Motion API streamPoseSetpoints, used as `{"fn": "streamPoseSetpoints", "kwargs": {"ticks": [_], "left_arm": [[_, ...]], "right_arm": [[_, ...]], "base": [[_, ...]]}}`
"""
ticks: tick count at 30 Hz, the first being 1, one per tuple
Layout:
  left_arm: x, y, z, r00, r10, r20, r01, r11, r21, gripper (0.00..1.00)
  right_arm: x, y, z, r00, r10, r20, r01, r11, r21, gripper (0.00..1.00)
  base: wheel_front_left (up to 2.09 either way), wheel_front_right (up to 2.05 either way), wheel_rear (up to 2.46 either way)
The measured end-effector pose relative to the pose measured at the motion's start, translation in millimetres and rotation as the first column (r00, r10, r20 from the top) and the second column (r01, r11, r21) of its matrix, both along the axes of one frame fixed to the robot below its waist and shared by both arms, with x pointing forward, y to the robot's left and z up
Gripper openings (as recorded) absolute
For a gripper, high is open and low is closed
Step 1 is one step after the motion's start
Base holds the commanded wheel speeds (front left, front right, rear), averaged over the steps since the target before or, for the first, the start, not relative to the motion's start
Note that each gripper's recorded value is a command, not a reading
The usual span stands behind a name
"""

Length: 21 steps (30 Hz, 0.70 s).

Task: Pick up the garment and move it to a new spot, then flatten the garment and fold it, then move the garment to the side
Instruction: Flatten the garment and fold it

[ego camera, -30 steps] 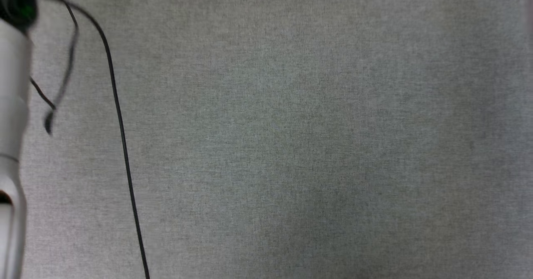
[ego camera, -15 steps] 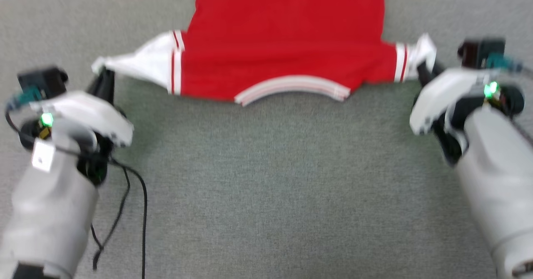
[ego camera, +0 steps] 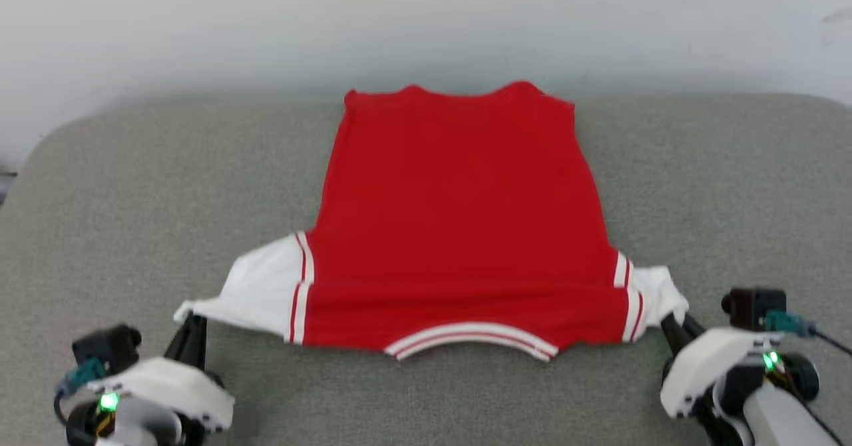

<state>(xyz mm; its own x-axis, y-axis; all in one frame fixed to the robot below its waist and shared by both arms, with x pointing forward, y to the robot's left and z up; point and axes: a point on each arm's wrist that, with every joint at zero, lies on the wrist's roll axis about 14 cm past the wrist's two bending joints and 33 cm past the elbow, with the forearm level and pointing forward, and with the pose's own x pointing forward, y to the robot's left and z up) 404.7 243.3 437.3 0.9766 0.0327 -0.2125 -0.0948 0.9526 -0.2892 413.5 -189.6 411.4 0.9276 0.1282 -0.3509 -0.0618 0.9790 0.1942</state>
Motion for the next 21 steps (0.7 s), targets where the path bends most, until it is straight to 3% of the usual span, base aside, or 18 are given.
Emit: {"fn": "streamPoseSetpoints", "kwargs": {"ticks": [6,10,16,17,18,19,20,21], "left_arm": [[-55.8,-5.4,-1.3,0.999,0.034,-0.005,-0.034,0.999,-0.008,0.00],[-87.4,-5.6,-5.9,0.997,0.059,-0.042,-0.059,0.998,-0.010,0.00],[-112.3,-5.2,-5.3,0.994,0.082,-0.065,-0.083,0.996,-0.009,0.00],[-113.2,-6.8,-3.0,0.995,0.076,-0.059,-0.077,0.997,-0.006,0.00],[-113.6,-8.6,-1.1,0.996,0.070,-0.056,-0.070,0.997,-0.006,0.00],[-113.2,-10.4,1.5,0.997,0.066,-0.048,-0.066,0.998,-0.003,0.00],[-113.1,-12.5,3.1,0.997,0.059,-0.044,-0.059,0.998,-0.001,0.00],[-112.8,-13.8,5.0,0.998,0.057,-0.038,-0.057,0.998,-0.002,0.00]], "right_arm": [[-54.9,-12.9,-5.6,0.999,-0.028,-0.034,0.028,1.000,0.002,0.00],[-85.4,-19.6,-7.8,0.998,-0.033,-0.063,0.030,0.998,-0.048,0.00],[-121.9,-10.2,-19.8,0.987,-0.041,-0.157,0.033,0.998,-0.053,0.00],[-124.7,-7.7,-20.0,0.986,-0.041,-0.163,0.034,0.998,-0.046,0.11],[-125.0,-5.3,-18.2,0.986,-0.038,-0.161,0.032,0.999,-0.045,0.36],[-123.9,-3.4,-16.4,0.986,-0.035,-0.160,0.029,0.999,-0.041,0.86],[-122.0,-1.4,-13.8,0.987,-0.030,-0.156,0.024,0.999,-0.038,1.00],[-119.3,0.2,-9.8,0.989,-0.027,-0.142,0.022,0.999,-0.035,1.00]], "base": [[0.00,0.00,0.00],[0.00,0.00,0.00],[0.00,0.00,0.00],[0.00,0.00,0.00],[0.00,0.00,0.00],[0.00,0.00,0.00],[0.00,0.00,0.00],[0.00,0.00,0.00]]}}
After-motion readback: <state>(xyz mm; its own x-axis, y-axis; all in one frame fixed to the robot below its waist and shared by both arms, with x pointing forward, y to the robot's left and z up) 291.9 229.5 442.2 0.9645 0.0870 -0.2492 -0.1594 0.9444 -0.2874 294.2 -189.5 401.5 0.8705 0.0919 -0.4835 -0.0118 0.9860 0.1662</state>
